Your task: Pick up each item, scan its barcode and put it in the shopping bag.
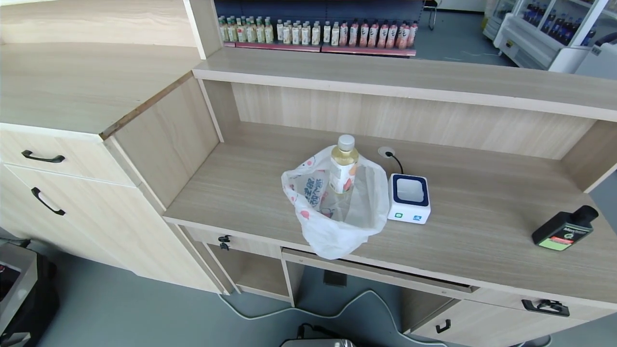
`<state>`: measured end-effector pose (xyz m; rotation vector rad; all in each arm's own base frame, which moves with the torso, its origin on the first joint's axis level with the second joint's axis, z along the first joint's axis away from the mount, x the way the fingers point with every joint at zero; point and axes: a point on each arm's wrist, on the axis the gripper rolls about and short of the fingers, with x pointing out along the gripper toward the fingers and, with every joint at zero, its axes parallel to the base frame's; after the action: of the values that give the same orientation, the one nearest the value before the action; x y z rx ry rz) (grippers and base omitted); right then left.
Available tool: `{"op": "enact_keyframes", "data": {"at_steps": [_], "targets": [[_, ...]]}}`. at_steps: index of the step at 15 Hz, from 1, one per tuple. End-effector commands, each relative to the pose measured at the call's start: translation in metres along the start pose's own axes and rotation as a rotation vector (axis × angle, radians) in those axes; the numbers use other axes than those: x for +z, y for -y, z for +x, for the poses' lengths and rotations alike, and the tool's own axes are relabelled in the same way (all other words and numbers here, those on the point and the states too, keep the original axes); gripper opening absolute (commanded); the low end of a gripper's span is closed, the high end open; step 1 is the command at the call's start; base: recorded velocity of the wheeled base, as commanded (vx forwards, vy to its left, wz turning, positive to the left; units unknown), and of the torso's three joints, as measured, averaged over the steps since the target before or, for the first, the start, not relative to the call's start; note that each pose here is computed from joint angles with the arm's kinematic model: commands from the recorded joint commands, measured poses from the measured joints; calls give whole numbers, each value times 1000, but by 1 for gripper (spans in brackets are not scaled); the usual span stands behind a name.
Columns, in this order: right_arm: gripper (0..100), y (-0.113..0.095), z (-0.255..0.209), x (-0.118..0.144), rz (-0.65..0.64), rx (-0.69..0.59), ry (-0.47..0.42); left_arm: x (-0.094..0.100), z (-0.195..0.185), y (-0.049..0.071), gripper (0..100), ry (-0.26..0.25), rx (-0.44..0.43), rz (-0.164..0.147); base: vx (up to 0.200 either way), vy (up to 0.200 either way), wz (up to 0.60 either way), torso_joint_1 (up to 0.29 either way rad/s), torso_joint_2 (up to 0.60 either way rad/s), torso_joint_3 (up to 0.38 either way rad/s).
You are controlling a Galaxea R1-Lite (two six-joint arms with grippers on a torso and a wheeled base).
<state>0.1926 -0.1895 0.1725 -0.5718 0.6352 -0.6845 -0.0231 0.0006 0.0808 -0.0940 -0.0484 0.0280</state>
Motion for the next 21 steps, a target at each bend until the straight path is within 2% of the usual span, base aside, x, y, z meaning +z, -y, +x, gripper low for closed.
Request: {"op": "enact_keyframes", "data": {"at_steps": [1,3,6,9,13,21], "targets": [[100,-14,23,-10,-33,57,-59,0,0,0,100,1,2,0,0,0,0,0,0,0],[100,-20,28,-9,-38,70,-52,0,0,0,100,1,2,0,0,0,0,0,0,0],[100,-40,38,-4,-48,133,-35,0,0,0,100,1,0,0,0,0,0,0,0,0],[100,-63,43,9,10,188,20,0,0,0,100,1,0,0,0,0,0,0,0,0],[100,-80,48,24,2,200,103,0,0,0,100,1,0,0,0,0,0,0,0,0],[100,-97,58,28,-8,233,120,0,0,0,100,1,0,0,0,0,0,0,0,0]]}}
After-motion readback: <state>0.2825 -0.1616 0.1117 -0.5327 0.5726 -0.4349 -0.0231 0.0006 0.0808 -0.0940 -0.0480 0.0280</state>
